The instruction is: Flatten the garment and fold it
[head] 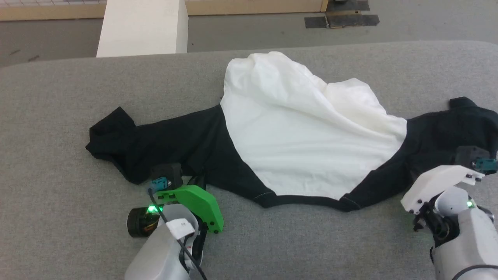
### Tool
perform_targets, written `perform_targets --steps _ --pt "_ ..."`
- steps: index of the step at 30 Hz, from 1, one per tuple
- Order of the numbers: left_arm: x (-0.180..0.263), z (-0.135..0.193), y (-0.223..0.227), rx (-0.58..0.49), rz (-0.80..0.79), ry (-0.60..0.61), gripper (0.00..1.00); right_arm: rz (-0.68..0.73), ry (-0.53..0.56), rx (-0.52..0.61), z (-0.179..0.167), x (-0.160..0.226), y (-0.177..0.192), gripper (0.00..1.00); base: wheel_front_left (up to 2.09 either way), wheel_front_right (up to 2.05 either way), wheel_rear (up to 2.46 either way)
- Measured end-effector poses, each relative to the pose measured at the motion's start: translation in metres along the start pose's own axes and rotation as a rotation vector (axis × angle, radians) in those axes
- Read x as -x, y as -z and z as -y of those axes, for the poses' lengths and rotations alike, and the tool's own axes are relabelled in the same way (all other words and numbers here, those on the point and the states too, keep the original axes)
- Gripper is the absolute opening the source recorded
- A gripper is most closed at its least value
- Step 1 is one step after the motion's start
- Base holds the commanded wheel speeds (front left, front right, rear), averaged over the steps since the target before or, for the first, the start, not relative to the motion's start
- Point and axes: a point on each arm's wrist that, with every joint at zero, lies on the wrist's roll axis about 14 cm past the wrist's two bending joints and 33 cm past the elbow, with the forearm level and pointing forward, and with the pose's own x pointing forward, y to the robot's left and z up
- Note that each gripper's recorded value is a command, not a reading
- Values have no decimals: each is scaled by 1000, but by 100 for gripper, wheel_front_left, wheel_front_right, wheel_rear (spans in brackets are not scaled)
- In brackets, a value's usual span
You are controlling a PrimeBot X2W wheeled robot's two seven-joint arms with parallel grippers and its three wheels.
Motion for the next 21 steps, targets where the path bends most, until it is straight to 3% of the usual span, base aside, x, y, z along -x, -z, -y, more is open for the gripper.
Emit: perform_targets --steps 3,4,12,21 --pt "12 3 -13 18 75 10 0 79 -28 5 -5 19 -3 0 0 0 0" --pt "26 14 -43 62 185 61 0 185 -54 41 -9 46 -26 0 0 0 0" --pt "70 47 -143 218 418 268 0 373 -109 197 -39 114 -96 0 0 0 0" --pt "96 60 -244 190 536 406 0 457 -159 478 -101 137 -171 0 0 0 0"
